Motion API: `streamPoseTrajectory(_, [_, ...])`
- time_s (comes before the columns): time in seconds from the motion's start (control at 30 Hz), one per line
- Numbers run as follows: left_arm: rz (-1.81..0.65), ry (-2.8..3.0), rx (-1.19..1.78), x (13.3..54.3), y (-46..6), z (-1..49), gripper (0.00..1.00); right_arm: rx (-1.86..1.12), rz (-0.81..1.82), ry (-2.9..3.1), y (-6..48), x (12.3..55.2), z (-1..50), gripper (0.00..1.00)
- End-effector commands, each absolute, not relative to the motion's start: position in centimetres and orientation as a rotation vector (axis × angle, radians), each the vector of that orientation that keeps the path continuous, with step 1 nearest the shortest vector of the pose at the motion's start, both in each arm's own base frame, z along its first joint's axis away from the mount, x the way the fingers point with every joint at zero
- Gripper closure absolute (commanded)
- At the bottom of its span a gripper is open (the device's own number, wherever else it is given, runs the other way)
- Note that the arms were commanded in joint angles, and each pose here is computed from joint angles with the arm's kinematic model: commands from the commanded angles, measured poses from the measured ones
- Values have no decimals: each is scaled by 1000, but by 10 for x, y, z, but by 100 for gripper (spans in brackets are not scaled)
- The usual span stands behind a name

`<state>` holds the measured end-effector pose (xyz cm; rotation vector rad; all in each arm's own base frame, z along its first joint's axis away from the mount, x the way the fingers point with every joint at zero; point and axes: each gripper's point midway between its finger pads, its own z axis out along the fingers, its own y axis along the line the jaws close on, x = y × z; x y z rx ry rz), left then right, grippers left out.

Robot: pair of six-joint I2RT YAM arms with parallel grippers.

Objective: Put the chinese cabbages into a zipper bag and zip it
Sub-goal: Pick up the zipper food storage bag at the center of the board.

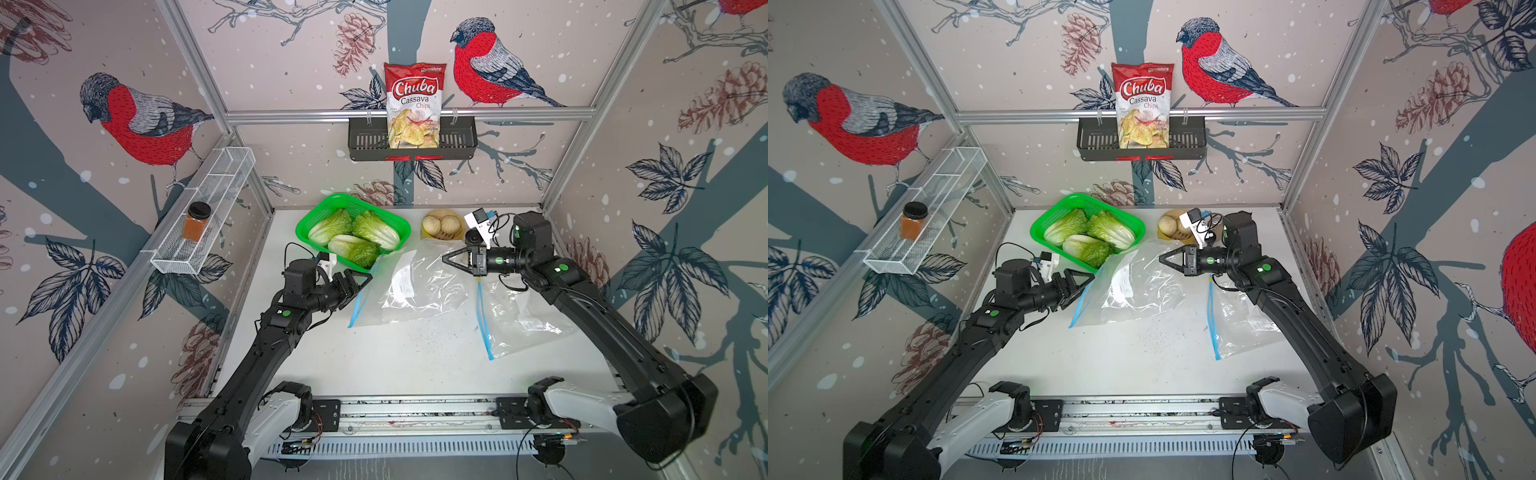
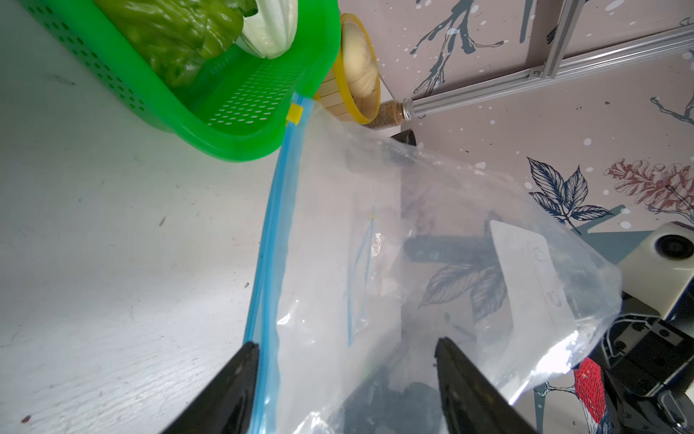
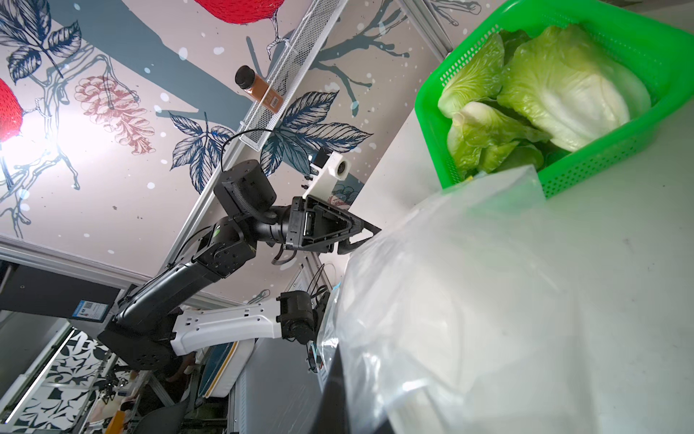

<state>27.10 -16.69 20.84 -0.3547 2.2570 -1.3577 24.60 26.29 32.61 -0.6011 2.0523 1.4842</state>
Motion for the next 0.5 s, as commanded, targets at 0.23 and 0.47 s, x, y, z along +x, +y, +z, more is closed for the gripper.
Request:
streamPoseTrajectory(0.23, [-1443, 2191, -231, 276, -187, 221, 51, -596, 1448, 2047, 264, 263, 309, 100])
streamPoseTrajectory(0.47, [-1308, 2379, -312, 263, -175, 178, 52, -601, 1442, 2024, 263, 266, 314, 100])
